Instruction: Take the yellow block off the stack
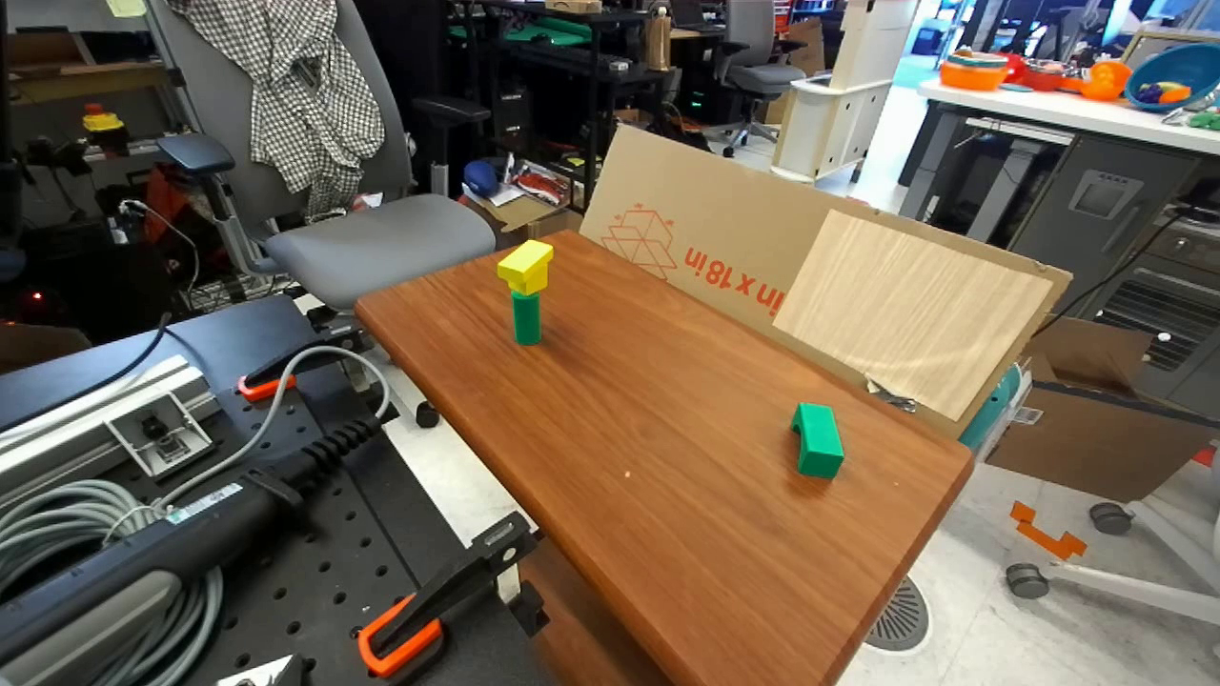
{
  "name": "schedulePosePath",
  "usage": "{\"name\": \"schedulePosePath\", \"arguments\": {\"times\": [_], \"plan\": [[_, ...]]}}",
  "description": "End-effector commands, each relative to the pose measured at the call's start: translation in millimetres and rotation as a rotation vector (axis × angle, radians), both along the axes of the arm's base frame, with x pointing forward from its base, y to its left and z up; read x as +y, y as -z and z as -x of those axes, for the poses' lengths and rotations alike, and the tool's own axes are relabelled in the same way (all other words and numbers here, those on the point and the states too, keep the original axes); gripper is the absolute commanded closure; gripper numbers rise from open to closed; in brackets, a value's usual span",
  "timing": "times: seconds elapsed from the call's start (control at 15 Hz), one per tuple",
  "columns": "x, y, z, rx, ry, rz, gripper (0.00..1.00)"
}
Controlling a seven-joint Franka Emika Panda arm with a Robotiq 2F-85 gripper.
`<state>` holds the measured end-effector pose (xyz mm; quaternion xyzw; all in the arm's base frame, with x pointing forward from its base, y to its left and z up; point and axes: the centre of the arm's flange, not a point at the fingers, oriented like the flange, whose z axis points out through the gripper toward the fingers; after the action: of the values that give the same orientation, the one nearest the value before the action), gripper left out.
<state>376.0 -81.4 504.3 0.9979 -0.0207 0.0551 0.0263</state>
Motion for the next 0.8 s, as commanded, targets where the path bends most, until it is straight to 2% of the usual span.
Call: {"name": "schedulePosePath", "arguments": {"times": [0.0,0.27,0.47,0.73], "plan": [[10,27,-22,0.019,-0.026,-0.063,0.0],[35,83,-53,0.106,-0.135,-0.043,0.0],[54,135,-82,0.17,-0.222,-0.057,0.0],[70,197,-96,0.227,-0.334,-0.061,0.0]]}}
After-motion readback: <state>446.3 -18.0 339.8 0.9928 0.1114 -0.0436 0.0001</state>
